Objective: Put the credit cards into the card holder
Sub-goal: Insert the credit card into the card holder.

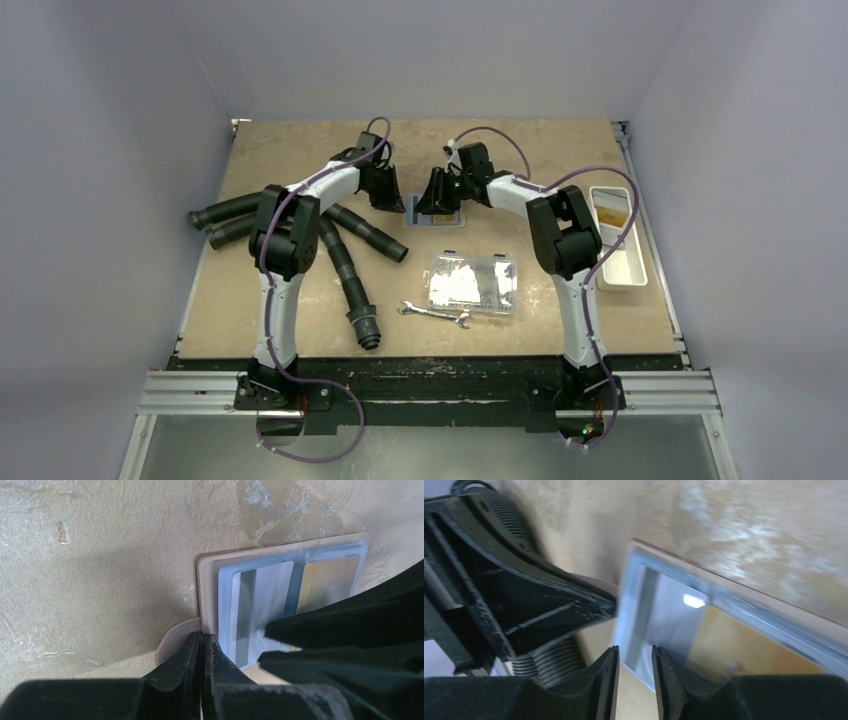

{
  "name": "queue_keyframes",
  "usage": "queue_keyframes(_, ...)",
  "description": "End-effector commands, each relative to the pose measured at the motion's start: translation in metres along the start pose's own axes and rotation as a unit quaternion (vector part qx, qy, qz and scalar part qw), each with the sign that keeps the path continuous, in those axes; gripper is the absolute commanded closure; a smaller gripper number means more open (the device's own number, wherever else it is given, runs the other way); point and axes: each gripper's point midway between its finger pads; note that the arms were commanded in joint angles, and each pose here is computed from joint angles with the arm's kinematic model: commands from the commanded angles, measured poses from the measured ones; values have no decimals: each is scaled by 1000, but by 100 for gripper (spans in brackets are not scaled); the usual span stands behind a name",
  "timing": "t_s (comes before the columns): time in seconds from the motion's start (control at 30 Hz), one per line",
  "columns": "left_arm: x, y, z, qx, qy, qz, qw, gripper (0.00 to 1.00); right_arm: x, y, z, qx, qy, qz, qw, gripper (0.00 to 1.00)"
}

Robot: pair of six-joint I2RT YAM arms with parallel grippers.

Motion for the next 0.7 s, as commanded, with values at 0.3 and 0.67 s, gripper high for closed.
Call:
queue_keyframes(0.3, 7, -5, 6, -12, 10, 22, 1000, 100, -6, 4, -19, 58, -22, -33, 997, 57)
queue_keyframes(0.67, 9, -6, 8, -7, 14, 21, 1000, 100, 14, -30, -16, 149, -6, -32, 988, 34)
Point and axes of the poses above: each gripper's point midway between its finger pads, its own z axis out along the fingers, its own y axis along the line the jaws close on, x = y × z, and after that the axes turned 1 degree about z, right-handed
